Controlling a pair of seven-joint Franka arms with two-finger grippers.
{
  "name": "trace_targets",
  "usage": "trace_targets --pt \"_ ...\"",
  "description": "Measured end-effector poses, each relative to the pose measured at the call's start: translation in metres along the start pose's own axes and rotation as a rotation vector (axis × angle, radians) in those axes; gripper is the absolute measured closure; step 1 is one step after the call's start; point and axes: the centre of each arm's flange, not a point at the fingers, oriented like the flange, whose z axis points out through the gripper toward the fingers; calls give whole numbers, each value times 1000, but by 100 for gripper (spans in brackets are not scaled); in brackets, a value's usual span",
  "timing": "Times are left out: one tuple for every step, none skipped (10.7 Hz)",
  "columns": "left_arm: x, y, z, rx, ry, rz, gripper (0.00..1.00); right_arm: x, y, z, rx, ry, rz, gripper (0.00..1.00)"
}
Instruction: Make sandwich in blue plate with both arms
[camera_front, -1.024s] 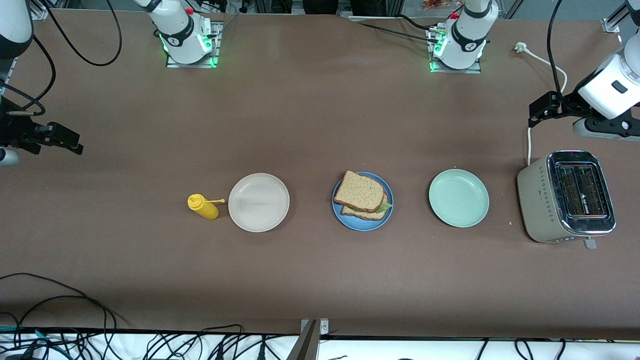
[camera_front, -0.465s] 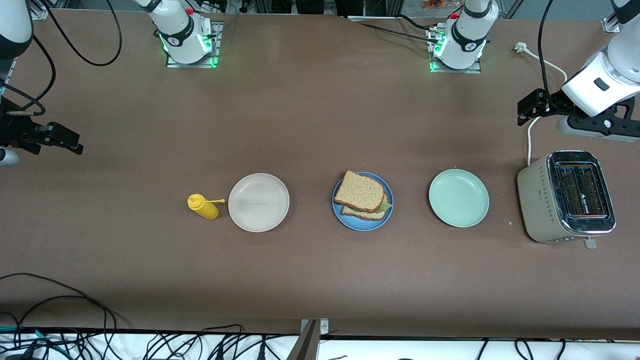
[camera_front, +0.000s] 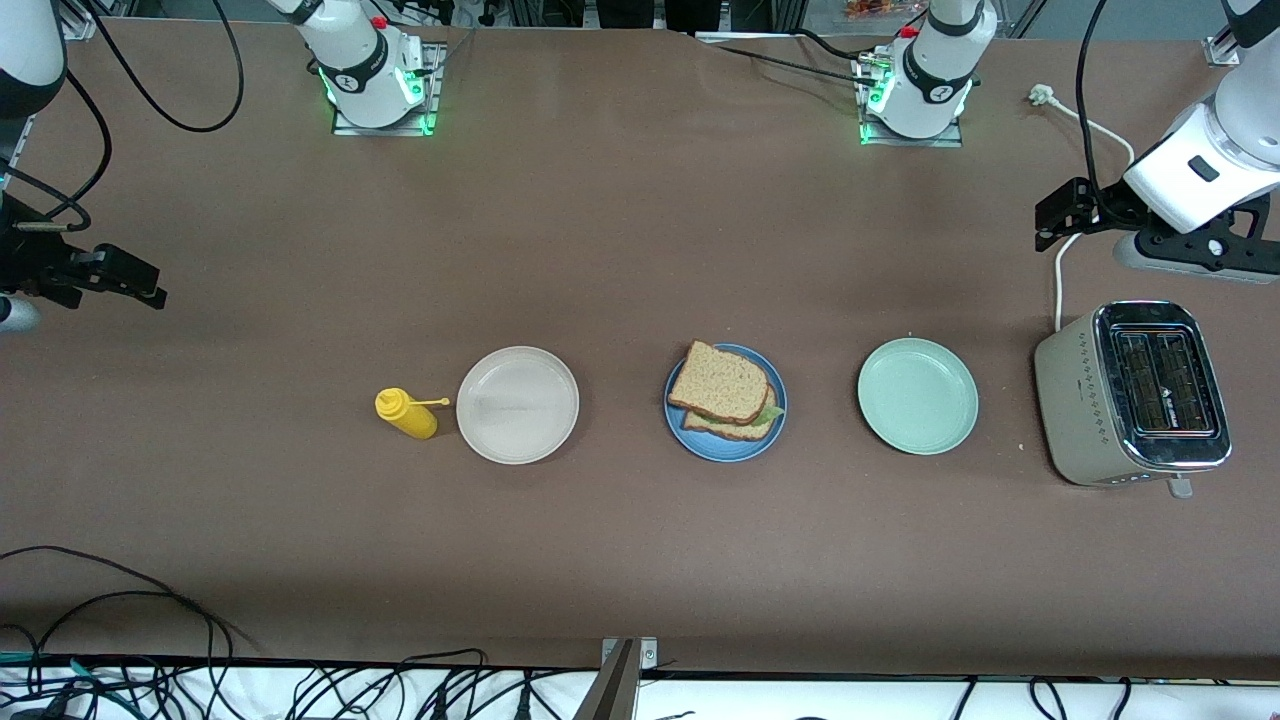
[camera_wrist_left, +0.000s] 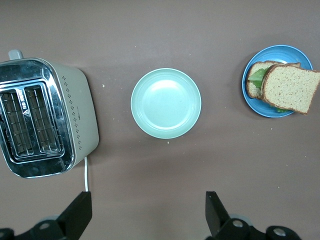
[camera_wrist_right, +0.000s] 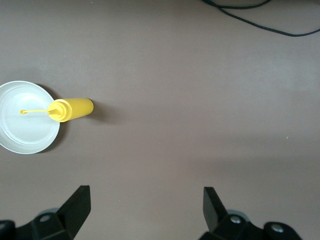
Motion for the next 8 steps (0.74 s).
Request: trace_targets --pt "0 0 0 0 0 0 0 0 0 0 0 0 0 0" --pt "0 0 0 0 0 0 0 0 0 0 0 0 0 0" --pt "0 1 0 0 0 2 0 0 0 0 0 0 0 0" --pt "0 4 0 0 0 7 0 0 0 0 0 0 0 0" --pt "0 8 0 1 0 14 0 0 0 0 0 0 0 0" --pt "0 10 0 1 0 17 0 0 0 0 0 0 0 0" --pt "0 10 0 1 0 18 0 0 0 0 0 0 0 0" --pt "0 10 -1 1 1 18 0 0 0 0 0 0 0 0"
